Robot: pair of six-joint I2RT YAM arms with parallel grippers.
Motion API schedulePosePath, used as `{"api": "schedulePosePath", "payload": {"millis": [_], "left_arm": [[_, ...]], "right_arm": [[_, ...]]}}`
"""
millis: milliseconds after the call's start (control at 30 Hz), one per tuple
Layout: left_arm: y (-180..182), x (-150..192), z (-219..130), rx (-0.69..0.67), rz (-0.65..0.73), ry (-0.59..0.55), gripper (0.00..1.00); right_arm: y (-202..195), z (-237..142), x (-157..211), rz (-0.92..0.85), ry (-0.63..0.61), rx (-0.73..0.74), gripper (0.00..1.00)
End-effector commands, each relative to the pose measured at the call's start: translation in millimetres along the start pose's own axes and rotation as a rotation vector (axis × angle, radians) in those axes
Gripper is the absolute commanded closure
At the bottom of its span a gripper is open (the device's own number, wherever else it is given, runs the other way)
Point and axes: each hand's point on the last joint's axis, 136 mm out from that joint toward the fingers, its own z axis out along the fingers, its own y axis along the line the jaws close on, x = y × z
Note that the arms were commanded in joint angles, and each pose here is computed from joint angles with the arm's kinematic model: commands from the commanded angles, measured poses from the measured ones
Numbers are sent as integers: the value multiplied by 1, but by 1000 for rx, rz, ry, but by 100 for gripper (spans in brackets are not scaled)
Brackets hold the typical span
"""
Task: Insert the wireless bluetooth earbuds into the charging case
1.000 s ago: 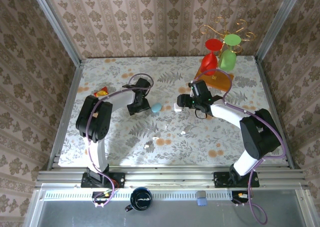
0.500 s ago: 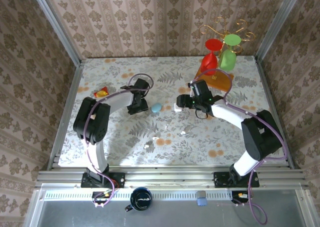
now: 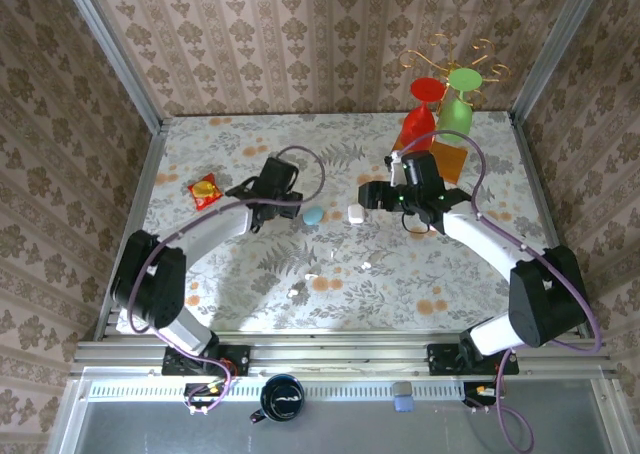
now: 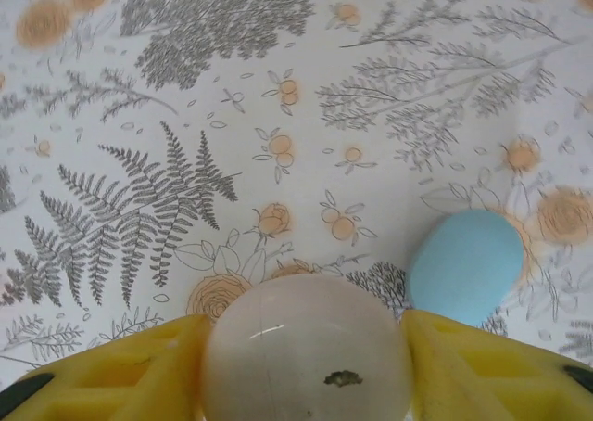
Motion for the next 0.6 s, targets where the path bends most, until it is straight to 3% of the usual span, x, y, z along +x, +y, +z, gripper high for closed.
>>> {"api": "schedulePosePath", "payload": {"millis": [0,233,333,567], "left_arm": [[-20,-18,-15,8,246,-193,49],[-84,-7,-53,337,506,-512,56],[-93,-4,-66,377,580,-619,56],[-112,7,-76,387,800,-726,59]], "right_arm": [[17,-16,-3,-38,5,-66,29],[32,-30,3,-87,41,-125,29],[37,-34,8,-104,61,-155,29],[54,-34,20,-143,85,-236,28]]}}
